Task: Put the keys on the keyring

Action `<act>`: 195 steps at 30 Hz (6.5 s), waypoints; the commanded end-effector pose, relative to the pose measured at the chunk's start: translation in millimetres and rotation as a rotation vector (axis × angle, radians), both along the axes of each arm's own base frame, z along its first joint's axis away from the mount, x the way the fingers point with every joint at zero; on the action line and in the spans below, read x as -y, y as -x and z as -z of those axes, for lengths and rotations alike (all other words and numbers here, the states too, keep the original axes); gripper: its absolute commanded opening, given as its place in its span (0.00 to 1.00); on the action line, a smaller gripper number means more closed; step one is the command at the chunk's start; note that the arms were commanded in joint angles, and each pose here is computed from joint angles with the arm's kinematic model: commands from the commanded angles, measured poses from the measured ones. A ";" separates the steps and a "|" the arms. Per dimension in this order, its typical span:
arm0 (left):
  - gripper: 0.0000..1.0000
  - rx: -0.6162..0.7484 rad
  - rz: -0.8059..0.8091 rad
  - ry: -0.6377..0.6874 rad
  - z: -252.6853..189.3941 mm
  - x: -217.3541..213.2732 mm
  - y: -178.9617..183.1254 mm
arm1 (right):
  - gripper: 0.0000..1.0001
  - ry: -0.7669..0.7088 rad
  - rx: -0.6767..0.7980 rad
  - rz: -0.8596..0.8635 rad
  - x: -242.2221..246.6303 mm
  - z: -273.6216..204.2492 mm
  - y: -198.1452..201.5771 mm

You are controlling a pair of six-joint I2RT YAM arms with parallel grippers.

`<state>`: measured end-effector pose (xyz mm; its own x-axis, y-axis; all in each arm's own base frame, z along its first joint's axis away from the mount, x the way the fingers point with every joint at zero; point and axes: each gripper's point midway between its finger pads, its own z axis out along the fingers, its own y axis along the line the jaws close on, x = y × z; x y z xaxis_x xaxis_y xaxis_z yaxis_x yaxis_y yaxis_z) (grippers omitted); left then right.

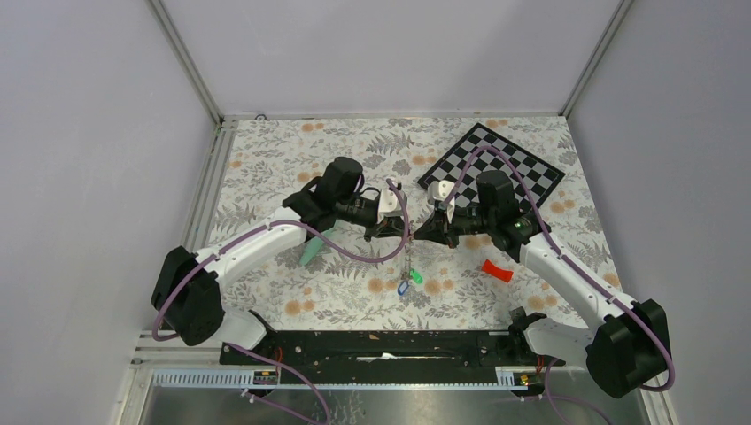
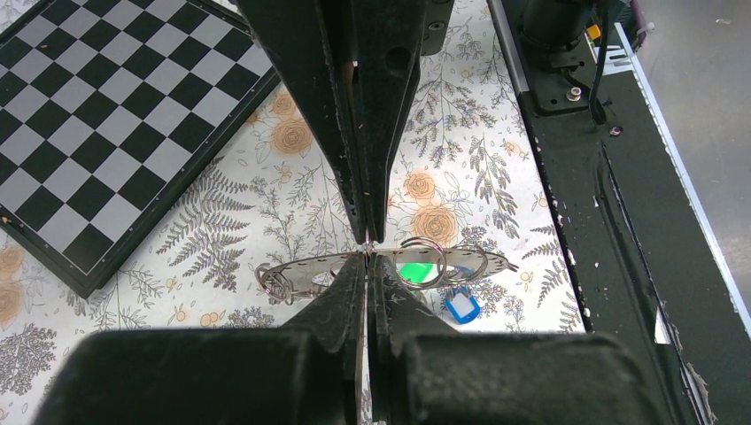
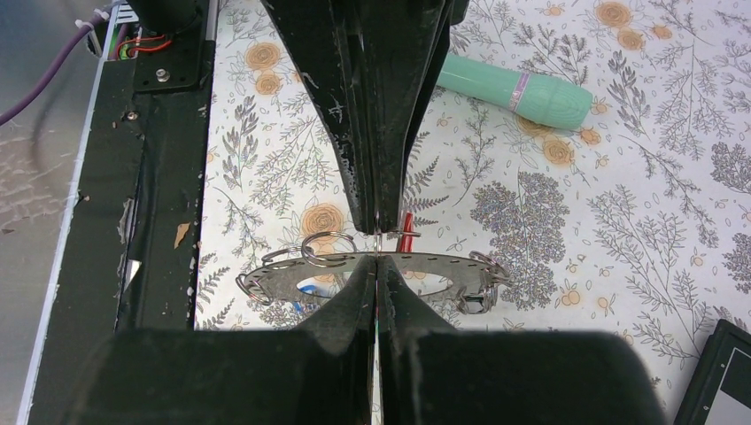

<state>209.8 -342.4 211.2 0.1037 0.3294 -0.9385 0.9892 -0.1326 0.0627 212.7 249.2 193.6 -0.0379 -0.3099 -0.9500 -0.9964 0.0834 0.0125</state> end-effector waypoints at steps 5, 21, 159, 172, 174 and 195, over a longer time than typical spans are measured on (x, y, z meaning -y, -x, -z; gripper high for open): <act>0.00 0.059 -0.008 0.030 -30.2 0.8 -3.6 | 0.20 -0.059 0.084 0.016 -4.4 -33.3 -10.3; 0.00 0.116 -0.098 -0.033 -55.3 2.1 -2.2 | 0.34 -0.110 0.043 -0.047 -12.4 -48.9 -3.2; 0.06 -0.023 -0.141 0.051 -79.6 -7.8 -9.2 | 0.00 -0.298 -0.030 -0.083 -22.1 -82.1 -4.8; 0.33 -0.049 -0.076 0.147 -79.2 -25.4 -7.3 | 0.00 -0.378 -0.080 -0.080 -21.0 -106.5 -6.9; 0.33 -0.048 -0.075 0.147 -79.0 -25.3 -7.8 | 0.00 -0.378 -0.081 -0.078 -21.1 -105.9 -7.4; 0.00 0.039 -0.087 0.080 -62.7 -28.6 -10.3 | 0.00 -0.347 -0.065 0.023 -17.4 -94.7 -26.6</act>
